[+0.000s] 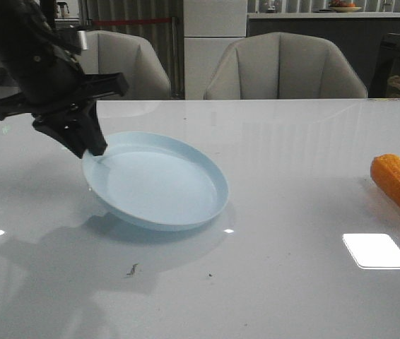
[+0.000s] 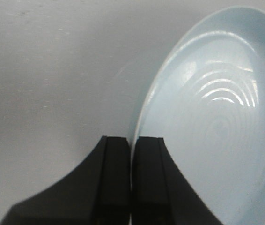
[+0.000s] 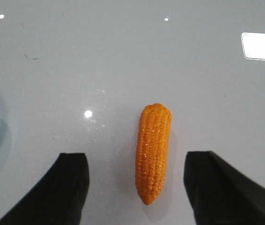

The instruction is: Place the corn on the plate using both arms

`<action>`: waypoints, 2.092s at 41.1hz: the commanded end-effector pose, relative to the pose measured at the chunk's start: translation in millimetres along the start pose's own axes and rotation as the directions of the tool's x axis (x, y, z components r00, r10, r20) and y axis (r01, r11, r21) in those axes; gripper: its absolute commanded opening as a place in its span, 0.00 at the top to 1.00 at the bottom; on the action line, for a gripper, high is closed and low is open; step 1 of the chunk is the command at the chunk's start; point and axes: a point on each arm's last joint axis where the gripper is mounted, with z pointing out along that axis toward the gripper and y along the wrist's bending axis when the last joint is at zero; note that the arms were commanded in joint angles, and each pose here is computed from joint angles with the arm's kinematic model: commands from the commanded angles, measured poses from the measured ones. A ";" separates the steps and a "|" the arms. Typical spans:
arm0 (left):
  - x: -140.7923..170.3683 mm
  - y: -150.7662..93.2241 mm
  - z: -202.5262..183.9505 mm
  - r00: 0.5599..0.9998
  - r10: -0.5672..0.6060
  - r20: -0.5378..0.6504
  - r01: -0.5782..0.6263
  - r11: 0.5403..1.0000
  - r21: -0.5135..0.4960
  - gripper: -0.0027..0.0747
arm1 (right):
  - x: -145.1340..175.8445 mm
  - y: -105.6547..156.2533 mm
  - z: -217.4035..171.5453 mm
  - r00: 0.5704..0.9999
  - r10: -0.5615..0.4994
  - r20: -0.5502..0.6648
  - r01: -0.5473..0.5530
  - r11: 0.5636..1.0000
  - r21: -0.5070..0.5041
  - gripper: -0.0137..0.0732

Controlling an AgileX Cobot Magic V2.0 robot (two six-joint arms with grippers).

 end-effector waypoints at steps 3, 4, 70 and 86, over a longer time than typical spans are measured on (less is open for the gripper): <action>-7.7 -26.5 -7.0 0.997 0.015 0.071 -0.019 0.998 0.060 0.85 | -19.0 0.2 -7.3 0.993 -0.006 0.116 0.005 1.000 0.002 0.22; -6.9 -27.7 -3.5 0.998 0.016 0.063 -0.020 0.998 0.061 0.85 | -19.0 0.2 -7.3 0.993 -0.006 0.116 0.005 1.000 0.002 0.22; -37.5 -0.8 -258.8 0.725 0.332 0.603 -0.137 0.928 -0.345 0.22 | -73.1 -4.7 61.5 0.949 0.048 -0.312 -0.043 0.999 0.023 0.22; 42.0 28.4 -247.9 0.723 0.320 0.612 -0.080 0.919 -0.386 0.22 | -52.9 -12.4 145.9 0.798 0.037 -0.602 -0.008 0.999 0.051 0.22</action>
